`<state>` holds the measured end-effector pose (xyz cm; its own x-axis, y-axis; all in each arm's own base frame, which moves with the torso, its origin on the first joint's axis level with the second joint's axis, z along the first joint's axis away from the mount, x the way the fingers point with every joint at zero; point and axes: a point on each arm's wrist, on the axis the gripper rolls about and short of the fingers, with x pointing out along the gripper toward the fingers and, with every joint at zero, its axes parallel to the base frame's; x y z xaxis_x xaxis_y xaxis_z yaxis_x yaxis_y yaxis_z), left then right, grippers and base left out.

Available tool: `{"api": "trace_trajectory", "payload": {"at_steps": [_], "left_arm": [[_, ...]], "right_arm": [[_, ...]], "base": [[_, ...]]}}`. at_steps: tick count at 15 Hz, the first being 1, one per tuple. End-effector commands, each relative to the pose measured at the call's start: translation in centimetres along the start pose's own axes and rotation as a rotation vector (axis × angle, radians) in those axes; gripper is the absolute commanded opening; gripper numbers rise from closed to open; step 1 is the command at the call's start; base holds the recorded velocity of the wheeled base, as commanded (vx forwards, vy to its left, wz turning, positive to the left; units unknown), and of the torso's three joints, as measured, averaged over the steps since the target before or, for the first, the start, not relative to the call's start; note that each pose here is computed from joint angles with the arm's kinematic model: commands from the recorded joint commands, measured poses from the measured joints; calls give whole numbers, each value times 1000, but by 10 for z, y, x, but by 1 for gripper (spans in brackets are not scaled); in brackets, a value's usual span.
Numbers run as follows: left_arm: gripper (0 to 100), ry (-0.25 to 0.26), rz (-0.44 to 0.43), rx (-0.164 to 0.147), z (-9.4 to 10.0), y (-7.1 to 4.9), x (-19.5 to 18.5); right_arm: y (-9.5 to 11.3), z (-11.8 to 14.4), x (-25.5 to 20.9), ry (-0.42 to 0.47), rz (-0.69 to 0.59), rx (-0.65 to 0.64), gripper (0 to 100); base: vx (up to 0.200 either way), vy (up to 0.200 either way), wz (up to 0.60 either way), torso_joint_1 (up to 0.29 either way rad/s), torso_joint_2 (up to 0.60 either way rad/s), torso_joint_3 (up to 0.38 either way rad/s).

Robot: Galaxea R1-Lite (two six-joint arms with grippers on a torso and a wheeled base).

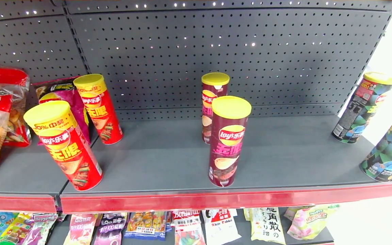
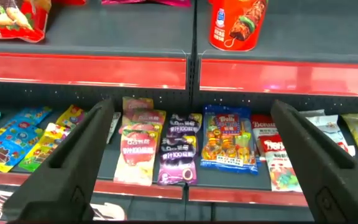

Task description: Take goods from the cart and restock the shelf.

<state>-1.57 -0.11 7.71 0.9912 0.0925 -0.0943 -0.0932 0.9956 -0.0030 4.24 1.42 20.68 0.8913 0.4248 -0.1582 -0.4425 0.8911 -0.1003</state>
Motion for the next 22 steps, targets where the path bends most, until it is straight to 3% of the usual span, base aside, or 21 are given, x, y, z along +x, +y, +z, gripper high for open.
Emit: {"api": "trace_trajectory", "payload": {"at_steps": [1, 7, 11, 15, 22], "left_arm": [[100, 4, 1, 1, 0, 0, 0], [100, 4, 1, 4, 0, 0, 0], [100, 4, 1, 4, 0, 0, 0], [100, 4, 1, 4, 0, 0, 0], [100, 4, 1, 4, 0, 0, 0]], "right_arm": [[6, 20, 72, 199, 190, -66, 100], [16, 13, 143, 392, 209, -49, 100], [17, -2, 179, 438, 121, -4, 100], [19, -11, 194, 491, 121, -7, 100], [37, -4, 224, 485, 175, -20, 100]], "base": [[0, 0, 0, 0, 0, 0], [0, 0, 0, 0, 0, 0], [0, 0, 0, 0, 0, 0], [0, 0, 0, 0, 0, 0], [0, 0, 0, 0, 0, 0]]}}
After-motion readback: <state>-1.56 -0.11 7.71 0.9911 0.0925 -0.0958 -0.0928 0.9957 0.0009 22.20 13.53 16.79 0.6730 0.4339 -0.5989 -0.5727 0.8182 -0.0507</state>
